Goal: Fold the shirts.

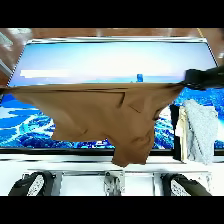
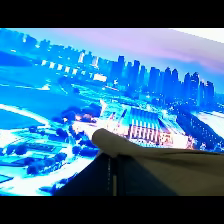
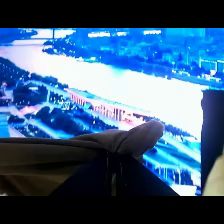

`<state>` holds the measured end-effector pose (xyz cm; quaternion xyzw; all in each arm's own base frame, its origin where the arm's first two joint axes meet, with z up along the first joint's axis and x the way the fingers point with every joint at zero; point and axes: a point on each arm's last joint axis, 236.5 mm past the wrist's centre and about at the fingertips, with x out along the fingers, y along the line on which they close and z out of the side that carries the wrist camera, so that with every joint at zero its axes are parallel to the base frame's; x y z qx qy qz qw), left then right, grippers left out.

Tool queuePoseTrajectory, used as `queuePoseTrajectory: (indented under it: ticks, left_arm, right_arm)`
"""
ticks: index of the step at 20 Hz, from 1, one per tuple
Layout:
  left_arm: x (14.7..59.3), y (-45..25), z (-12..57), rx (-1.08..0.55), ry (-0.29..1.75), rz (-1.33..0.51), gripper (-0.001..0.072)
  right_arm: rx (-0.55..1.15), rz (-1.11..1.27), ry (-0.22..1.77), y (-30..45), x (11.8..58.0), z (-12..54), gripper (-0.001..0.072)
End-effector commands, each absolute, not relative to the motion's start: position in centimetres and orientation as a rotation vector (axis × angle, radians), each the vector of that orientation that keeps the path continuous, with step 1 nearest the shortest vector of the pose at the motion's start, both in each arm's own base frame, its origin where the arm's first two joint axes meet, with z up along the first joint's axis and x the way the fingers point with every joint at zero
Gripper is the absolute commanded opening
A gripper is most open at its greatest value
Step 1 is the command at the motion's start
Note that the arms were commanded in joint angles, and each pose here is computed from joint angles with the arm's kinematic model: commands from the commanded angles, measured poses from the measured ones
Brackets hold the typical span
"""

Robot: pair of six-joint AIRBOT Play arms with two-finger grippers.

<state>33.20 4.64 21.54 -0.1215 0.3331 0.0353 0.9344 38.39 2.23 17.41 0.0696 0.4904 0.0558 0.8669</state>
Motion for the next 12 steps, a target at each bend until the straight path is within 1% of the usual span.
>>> queuePoseTrajectory:
  ticks: [1,3,6,9,12]
  left_arm:
    - [40.9,5.3,15.9,-0.315,0.679,0.029,0.0038]
    - [44.9,5.7,12.7,-0.339,0.682,0.032,0.0038]
    - [49.0,6.3,9.2,-0.381,0.658,0.061,0.0038]
    - [51.6,7.5,6.9,-0.380,0.618,0.106,0.0038]
    - [52.8,7.3,3.7,-0.380,0.643,0.117,0.0038]
  right_arm:
    - [0.244,0.132,0.908,4.0,48.0,10.4,0.0064]
    - [0.300,0.154,0.782,5.8,52.8,9.1,0.0064]
    - [0.302,0.113,0.574,5.9,58.1,9.2,0.0064]
    - [0.300,0.085,0.442,6.1,61.0,9.1,0.0064]
    - [0.297,0.074,0.465,6.2,61.8,6.2,0.0064]
